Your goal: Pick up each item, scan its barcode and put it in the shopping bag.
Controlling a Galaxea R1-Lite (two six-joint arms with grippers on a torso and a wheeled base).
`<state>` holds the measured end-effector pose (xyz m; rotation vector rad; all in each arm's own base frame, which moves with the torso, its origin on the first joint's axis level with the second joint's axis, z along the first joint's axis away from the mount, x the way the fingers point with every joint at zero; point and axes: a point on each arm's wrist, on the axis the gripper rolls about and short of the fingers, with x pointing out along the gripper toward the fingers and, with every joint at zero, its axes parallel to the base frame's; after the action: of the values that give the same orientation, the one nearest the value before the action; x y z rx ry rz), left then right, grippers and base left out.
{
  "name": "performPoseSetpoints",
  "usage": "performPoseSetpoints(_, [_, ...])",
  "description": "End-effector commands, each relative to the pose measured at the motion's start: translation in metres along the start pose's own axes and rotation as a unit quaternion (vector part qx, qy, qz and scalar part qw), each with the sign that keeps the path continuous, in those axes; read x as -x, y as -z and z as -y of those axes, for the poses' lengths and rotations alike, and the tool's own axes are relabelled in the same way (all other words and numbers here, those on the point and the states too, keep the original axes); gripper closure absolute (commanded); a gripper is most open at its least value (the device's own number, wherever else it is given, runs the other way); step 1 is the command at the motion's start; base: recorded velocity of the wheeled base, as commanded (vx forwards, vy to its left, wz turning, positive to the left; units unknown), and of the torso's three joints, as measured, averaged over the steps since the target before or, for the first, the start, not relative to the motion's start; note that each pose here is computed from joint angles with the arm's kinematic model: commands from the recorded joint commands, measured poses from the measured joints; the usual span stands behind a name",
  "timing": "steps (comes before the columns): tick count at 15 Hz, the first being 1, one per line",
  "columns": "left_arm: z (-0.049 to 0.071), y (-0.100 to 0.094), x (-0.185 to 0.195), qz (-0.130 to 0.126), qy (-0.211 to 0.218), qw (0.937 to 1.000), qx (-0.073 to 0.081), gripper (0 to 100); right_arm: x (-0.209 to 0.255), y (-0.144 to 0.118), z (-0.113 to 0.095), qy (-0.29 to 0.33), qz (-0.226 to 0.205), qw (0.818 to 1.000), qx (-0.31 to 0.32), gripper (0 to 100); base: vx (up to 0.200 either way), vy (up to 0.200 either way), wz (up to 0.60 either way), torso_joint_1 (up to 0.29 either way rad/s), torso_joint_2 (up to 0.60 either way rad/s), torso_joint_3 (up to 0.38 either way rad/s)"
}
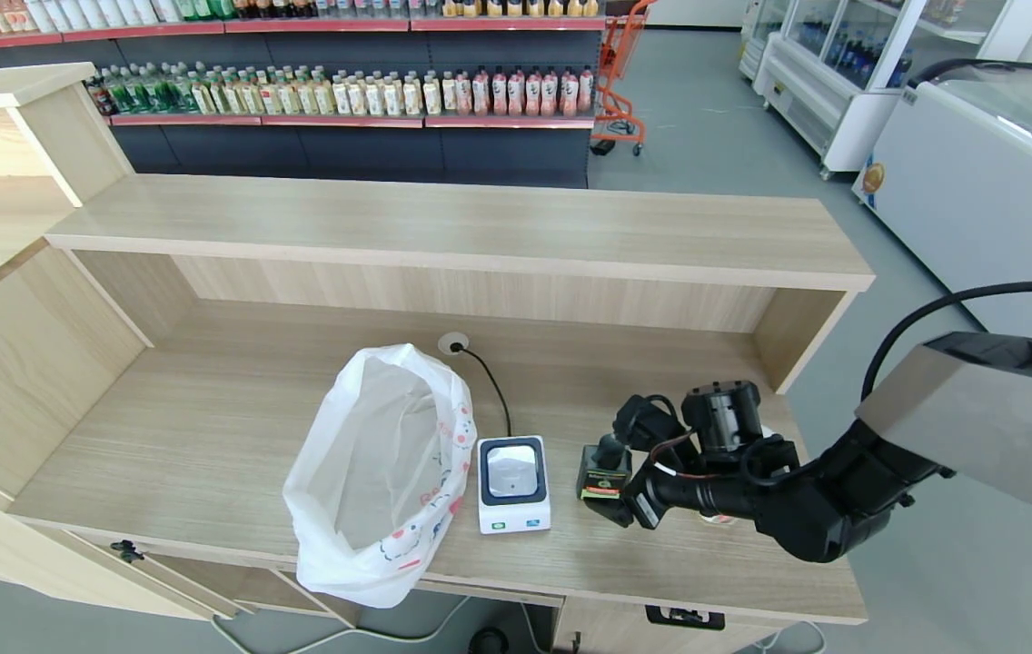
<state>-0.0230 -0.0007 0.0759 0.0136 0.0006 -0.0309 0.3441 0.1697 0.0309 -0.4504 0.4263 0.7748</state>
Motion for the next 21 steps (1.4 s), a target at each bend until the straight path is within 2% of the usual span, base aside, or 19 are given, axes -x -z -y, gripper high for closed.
performPoseSetpoints(1, [0.000,0.000,0.000,-0.001,0.000,1.0000,0.000,100,-0.009,0.005,-0.001,-0.005,-0.005,1.000,0.001,0,0.000,0.000,0.00,0.000,0.00,0.000])
performPoseSetpoints(3, [0.000,0.000,0.000,-0.001,0.000,1.0000,0.000,100,-0.011,0.006,-0.001,-0.005,-0.006,1.000,0.001,0,0.000,0.000,0.00,0.000,0.00,0.000])
performPoseSetpoints(5, [0.000,0.000,0.000,0.000,0.000,1.0000,0.000,100,-0.017,0.006,0.001,0.003,0.011,1.000,0.005,0,0.000,0.000,0.00,0.000,0.00,0.000])
performPoseSetpoints(6, [0.000,0.000,0.000,-0.001,0.000,1.0000,0.000,100,-0.020,0.004,0.002,0.005,0.016,1.000,0.007,100,0.000,0.000,0.00,0.000,0.00,0.000])
performPoseSetpoints(10, [0.000,0.000,0.000,-0.001,0.000,1.0000,0.000,100,-0.025,0.010,0.000,0.001,0.007,1.000,0.023,100,0.000,0.000,0.00,0.000,0.00,0.000])
performPoseSetpoints(19, [0.000,0.000,0.000,-0.001,0.000,1.0000,0.000,100,-0.016,0.024,-0.002,0.002,-0.011,1.000,0.015,100,0.000,0.000,0.00,0.000,0.00,0.000])
performPoseSetpoints(21, [0.000,0.000,0.000,-0.001,0.000,1.0000,0.000,100,-0.010,0.014,0.000,0.008,0.002,1.000,0.015,100,0.000,0.000,0.00,0.000,0.00,0.000])
